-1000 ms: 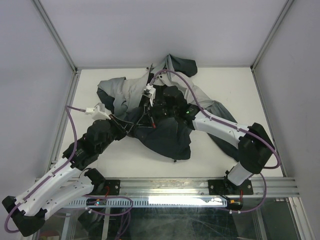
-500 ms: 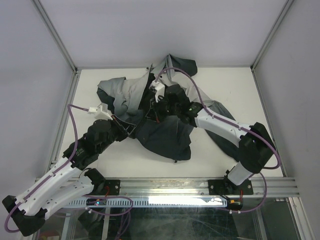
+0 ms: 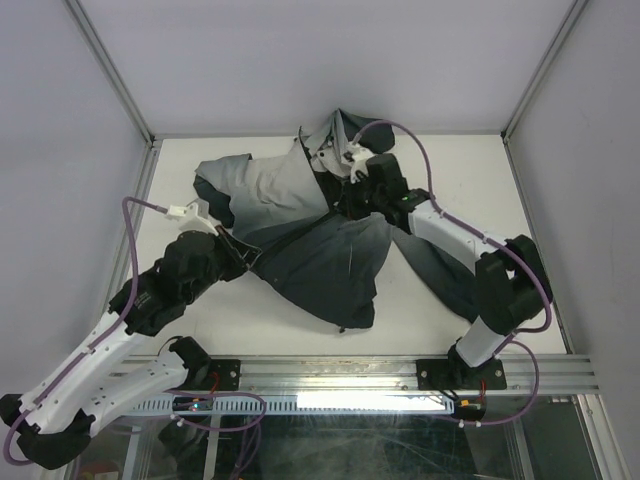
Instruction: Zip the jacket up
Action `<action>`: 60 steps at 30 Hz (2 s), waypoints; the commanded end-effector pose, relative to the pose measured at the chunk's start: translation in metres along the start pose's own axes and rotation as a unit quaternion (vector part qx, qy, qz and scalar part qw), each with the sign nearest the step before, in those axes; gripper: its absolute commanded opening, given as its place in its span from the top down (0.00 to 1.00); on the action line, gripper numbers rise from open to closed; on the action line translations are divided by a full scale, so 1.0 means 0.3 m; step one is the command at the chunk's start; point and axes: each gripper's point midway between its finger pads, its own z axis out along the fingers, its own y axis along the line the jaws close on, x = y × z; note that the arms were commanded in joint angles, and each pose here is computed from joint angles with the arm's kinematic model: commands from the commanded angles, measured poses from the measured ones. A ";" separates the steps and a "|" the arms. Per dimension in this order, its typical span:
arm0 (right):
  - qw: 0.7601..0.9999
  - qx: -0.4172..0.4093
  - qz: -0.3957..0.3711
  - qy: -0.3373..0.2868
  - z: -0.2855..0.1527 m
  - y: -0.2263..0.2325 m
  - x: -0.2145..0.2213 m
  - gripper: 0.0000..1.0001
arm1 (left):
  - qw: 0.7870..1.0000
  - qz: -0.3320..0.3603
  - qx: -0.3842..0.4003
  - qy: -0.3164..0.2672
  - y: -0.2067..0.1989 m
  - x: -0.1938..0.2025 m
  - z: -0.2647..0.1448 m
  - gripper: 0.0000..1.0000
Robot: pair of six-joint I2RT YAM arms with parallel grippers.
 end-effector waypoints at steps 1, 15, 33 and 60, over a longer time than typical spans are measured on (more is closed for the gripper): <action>0.989 0.135 0.009 -0.059 -0.151 -0.316 -0.165 1.00 | 0.996 0.038 -0.009 -0.084 -0.068 -0.187 -0.077 1.00; 0.925 0.313 0.038 -0.211 -0.787 -0.775 -0.594 1.00 | 0.973 0.150 0.026 -0.173 -0.250 -0.761 0.075 1.00; 0.974 0.090 -0.002 -0.210 -0.574 -0.389 -0.498 0.73 | 0.987 0.095 -0.045 -0.124 0.014 -0.647 0.068 1.00; 0.967 0.190 0.115 -0.129 0.499 -0.531 -0.368 0.44 | 0.957 0.054 -0.226 -0.174 0.369 -0.526 0.030 1.00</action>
